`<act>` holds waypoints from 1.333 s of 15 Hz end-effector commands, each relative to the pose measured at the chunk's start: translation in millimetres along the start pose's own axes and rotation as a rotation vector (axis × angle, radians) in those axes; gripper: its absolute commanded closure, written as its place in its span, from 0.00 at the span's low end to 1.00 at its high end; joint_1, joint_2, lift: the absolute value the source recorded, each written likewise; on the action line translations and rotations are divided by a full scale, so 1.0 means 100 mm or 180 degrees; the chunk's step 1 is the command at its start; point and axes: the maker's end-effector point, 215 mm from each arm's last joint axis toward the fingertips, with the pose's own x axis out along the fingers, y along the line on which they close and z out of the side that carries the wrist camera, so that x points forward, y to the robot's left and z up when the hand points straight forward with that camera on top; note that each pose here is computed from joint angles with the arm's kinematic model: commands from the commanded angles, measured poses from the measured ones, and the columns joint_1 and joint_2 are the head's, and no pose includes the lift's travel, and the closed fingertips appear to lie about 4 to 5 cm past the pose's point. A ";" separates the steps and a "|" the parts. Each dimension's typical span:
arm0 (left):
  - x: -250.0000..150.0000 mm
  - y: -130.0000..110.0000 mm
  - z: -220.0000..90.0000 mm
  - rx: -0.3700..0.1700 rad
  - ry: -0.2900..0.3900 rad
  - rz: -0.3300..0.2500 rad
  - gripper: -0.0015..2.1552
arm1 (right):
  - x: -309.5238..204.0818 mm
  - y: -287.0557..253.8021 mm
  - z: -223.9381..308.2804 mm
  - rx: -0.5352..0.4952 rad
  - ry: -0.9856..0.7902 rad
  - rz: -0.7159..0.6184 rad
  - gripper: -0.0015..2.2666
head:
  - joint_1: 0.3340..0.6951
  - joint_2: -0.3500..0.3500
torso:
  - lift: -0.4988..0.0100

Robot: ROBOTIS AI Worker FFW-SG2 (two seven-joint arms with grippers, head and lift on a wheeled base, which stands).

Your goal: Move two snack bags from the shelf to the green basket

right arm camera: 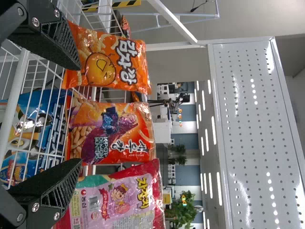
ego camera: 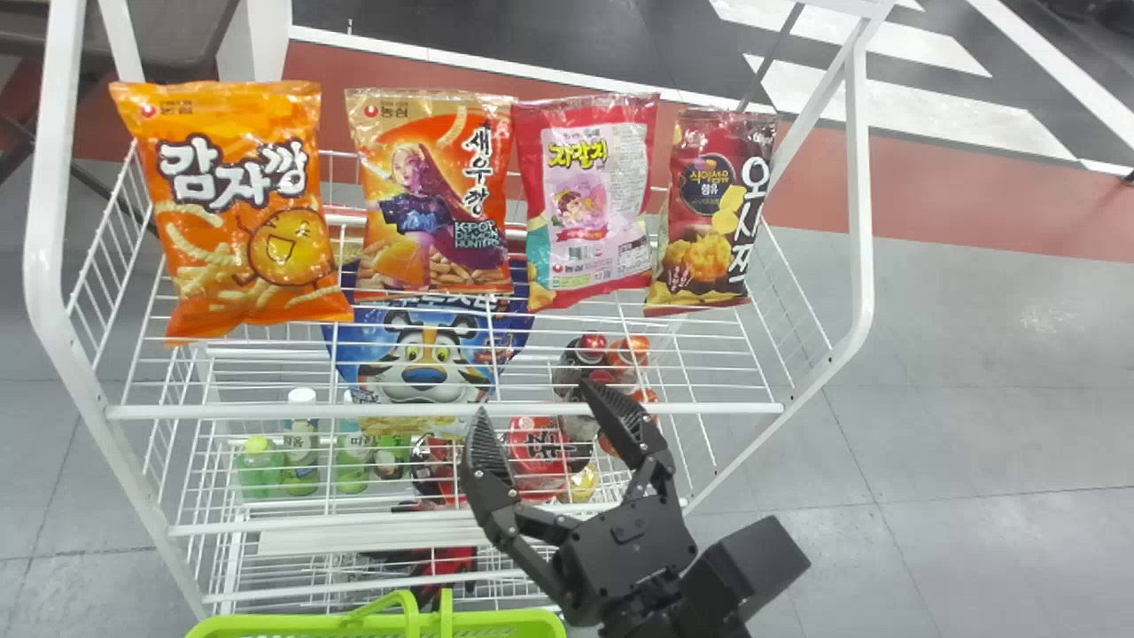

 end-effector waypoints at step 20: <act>0.06 0.13 -0.08 -0.0019 0.0119 0.0038 0.96 | 1.38 0.36 -0.20 -0.0018 0.0118 0.0153 0.06 | 1.00 0.10 | 0.95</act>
